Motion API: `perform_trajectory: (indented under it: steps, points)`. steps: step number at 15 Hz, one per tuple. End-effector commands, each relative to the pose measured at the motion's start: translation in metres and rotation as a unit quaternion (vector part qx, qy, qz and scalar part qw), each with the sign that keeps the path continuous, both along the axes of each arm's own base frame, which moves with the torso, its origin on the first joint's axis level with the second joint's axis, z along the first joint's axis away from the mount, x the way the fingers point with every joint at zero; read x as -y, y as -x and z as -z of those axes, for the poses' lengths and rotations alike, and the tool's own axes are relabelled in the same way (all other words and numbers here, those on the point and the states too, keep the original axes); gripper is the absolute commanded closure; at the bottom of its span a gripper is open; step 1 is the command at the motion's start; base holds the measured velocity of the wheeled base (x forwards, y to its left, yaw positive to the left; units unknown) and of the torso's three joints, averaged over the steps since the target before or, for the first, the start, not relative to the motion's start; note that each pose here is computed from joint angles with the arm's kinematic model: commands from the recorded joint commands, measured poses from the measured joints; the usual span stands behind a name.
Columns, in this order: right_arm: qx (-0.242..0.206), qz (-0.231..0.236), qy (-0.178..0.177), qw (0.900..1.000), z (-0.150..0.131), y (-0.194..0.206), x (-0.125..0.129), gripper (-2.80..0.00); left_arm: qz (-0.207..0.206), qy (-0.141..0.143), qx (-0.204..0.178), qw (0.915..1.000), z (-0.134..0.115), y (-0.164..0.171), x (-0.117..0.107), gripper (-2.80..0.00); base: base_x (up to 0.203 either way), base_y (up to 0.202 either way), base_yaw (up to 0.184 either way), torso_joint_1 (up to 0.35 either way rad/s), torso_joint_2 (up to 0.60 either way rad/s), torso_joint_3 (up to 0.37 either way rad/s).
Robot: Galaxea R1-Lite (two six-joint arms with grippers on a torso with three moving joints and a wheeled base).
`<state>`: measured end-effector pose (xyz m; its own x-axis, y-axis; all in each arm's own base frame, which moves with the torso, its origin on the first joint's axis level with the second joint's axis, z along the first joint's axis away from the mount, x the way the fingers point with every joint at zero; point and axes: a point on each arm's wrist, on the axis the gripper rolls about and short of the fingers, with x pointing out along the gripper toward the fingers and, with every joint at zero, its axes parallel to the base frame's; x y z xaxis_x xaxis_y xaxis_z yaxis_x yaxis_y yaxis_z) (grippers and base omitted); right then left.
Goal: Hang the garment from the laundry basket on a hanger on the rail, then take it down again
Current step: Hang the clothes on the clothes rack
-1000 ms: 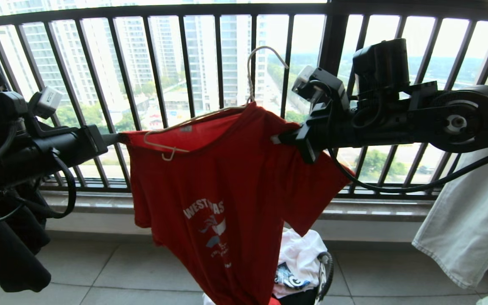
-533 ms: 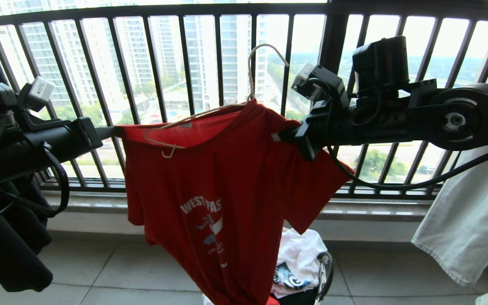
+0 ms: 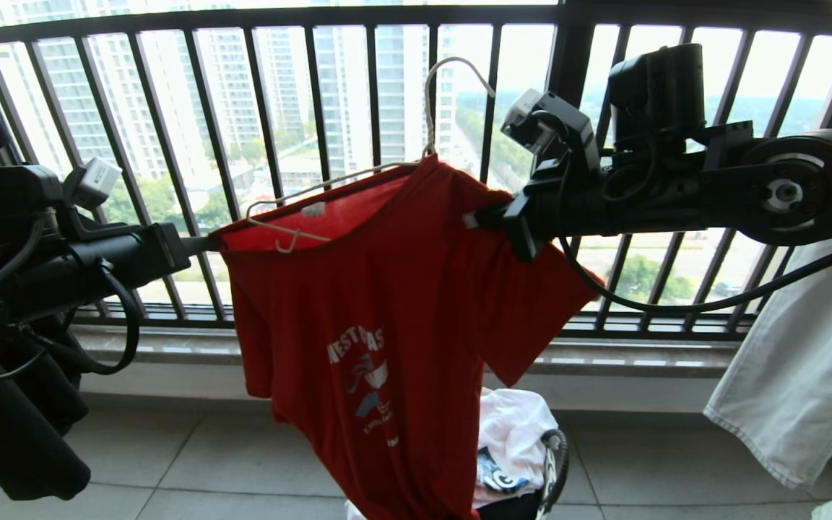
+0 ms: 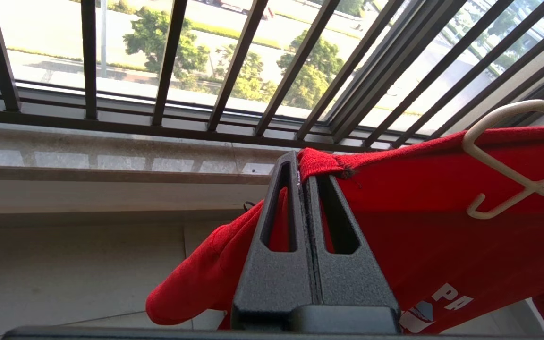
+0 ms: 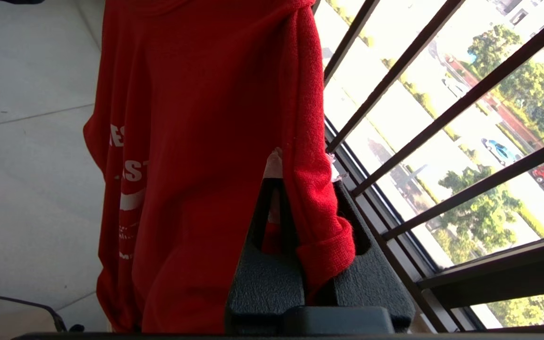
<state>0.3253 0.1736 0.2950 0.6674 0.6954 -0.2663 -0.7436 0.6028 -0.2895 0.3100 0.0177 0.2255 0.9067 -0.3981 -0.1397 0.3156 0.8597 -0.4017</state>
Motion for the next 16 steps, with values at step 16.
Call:
perform_trajectory:
  steps: [16]
  points:
    - [0.057,0.025,0.002,0.998,0.008,-0.005,-0.002,0.0,-0.006,-0.001,0.01,0.9999,-0.006,-0.002,-0.005,0.0,0.0,0.0,0.0,0.0,0.0,0.0]
